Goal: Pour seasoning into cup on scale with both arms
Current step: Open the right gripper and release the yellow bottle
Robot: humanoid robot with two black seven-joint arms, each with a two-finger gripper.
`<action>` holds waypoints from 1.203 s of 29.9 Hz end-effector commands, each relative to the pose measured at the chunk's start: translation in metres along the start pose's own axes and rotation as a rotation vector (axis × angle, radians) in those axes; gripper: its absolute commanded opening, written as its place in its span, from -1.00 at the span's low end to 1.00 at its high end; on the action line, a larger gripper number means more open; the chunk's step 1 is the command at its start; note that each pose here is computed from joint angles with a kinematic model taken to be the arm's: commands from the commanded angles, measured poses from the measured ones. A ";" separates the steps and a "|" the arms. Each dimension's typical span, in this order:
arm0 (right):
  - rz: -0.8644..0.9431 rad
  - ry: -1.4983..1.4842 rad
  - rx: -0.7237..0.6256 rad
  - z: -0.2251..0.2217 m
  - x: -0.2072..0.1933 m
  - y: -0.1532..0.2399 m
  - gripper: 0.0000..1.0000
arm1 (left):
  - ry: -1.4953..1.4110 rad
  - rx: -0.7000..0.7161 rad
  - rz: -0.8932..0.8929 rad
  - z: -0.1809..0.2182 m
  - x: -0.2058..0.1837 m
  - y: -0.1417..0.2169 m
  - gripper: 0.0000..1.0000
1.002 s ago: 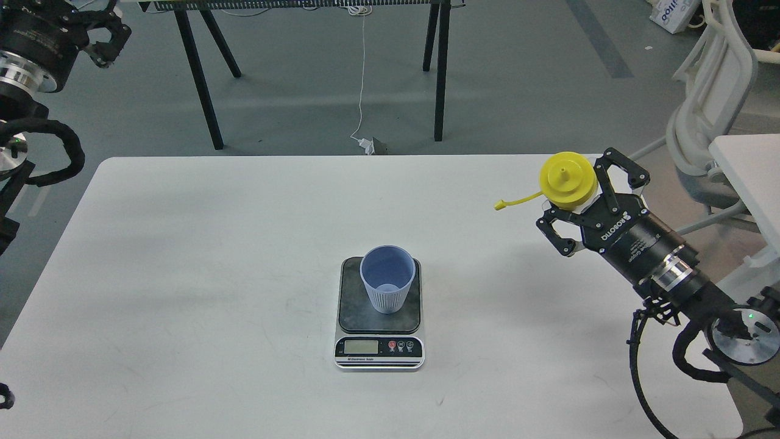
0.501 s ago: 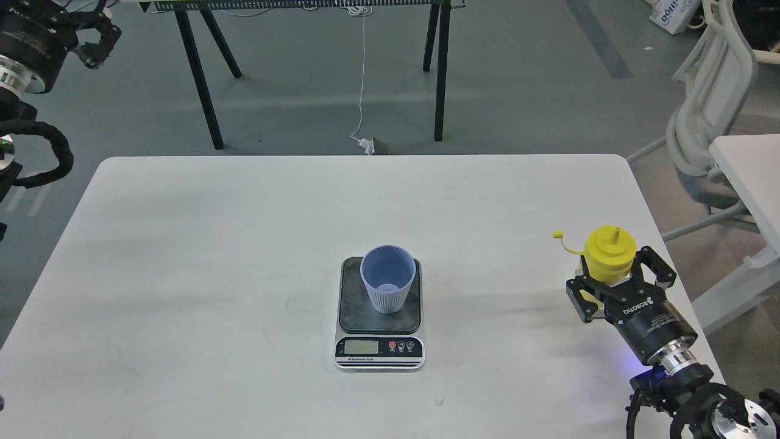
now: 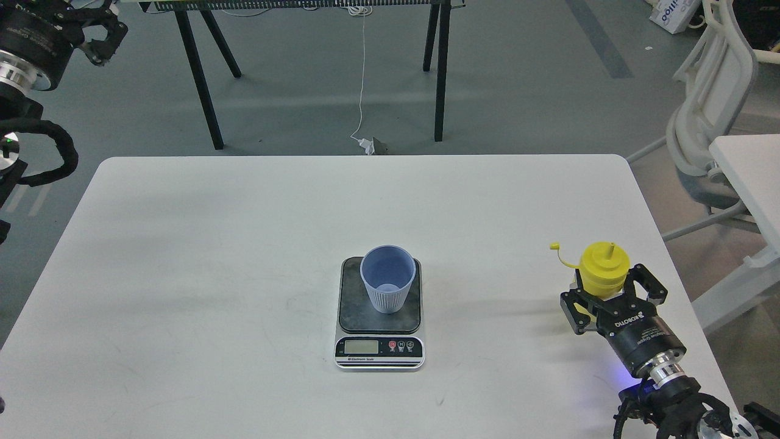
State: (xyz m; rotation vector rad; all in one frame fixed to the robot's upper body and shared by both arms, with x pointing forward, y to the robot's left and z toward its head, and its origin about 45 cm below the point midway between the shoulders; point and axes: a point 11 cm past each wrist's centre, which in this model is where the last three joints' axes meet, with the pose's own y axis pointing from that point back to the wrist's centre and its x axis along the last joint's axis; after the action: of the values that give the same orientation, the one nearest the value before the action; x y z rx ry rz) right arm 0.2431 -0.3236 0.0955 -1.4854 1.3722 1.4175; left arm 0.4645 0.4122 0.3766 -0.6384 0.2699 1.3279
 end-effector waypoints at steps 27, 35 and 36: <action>0.046 0.009 -0.034 0.013 0.017 0.003 0.69 | 0.000 0.002 -0.002 -0.001 0.000 0.000 1.00; 0.167 0.013 0.000 0.001 0.048 0.054 0.93 | 0.002 0.002 -0.007 -0.002 -0.002 0.000 1.00; 0.182 0.016 -0.001 0.000 0.052 0.060 0.96 | 0.004 0.002 -0.008 -0.002 -0.002 0.000 1.00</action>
State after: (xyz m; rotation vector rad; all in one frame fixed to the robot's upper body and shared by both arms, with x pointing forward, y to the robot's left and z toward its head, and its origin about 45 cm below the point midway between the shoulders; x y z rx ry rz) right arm 0.1959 -0.3384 0.0639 -1.4250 1.4968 1.5031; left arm 0.4643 0.4104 0.3769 -0.6384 0.2691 1.3201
